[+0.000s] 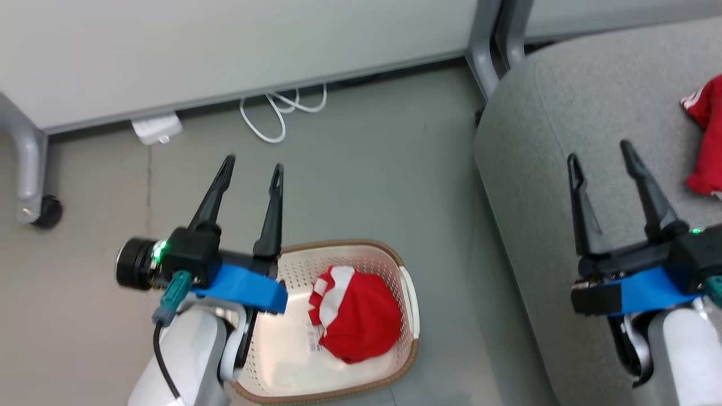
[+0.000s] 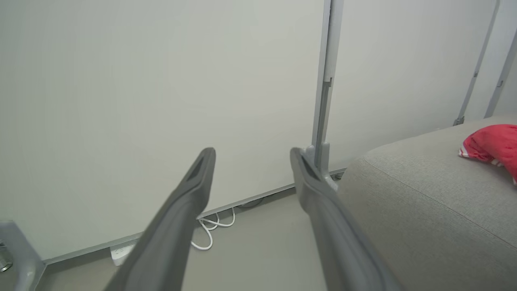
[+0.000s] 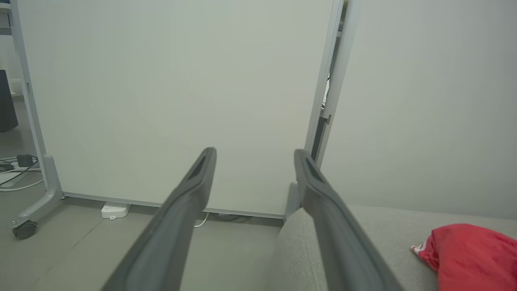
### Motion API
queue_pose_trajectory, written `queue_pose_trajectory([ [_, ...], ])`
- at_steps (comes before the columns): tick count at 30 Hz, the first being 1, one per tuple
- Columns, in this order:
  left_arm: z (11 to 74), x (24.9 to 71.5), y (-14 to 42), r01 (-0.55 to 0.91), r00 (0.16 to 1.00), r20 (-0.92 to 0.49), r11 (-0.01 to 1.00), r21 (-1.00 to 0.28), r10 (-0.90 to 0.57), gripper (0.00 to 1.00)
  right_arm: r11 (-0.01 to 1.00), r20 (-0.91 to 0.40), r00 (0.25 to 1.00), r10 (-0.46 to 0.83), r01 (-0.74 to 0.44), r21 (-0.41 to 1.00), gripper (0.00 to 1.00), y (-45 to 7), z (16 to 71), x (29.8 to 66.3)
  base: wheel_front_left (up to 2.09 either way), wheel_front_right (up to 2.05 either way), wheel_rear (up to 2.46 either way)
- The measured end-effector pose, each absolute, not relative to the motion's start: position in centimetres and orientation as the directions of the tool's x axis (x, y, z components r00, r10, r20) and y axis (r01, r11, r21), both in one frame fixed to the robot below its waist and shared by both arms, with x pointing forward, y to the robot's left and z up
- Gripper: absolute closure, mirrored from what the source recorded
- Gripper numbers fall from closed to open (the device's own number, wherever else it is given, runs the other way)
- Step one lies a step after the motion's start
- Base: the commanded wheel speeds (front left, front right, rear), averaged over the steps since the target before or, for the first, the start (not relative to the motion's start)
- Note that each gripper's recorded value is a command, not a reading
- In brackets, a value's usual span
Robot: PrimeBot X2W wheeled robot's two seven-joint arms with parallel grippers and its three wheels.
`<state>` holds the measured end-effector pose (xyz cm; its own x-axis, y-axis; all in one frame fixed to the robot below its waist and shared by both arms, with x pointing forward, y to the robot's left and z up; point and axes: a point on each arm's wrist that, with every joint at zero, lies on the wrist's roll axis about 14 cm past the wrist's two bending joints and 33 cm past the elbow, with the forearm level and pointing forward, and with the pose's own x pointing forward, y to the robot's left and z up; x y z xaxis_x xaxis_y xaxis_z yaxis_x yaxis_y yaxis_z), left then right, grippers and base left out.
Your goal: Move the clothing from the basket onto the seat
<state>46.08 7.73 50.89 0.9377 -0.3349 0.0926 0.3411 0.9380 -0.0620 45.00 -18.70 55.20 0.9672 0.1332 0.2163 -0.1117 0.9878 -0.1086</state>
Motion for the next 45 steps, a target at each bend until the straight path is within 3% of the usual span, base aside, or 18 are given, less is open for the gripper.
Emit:
queue_pose_trajectory([
  [21,51.0,38.3,13.8,0.175,0.982,0.087,0.981,-0.079,-0.169,0.00,0.996,0.171,0.981,0.087,-0.091,0.018,0.00,-17.9,53.7,38.5,0.00,0.00,0.00],
  [45,50.8,36.9,15.5,0.130,0.989,0.086,0.988,-0.077,-0.124,0.00,0.997,0.143,0.988,0.060,-0.067,0.045,0.00,-18.2,52.7,37.1,0.00,0.00,0.00],
])
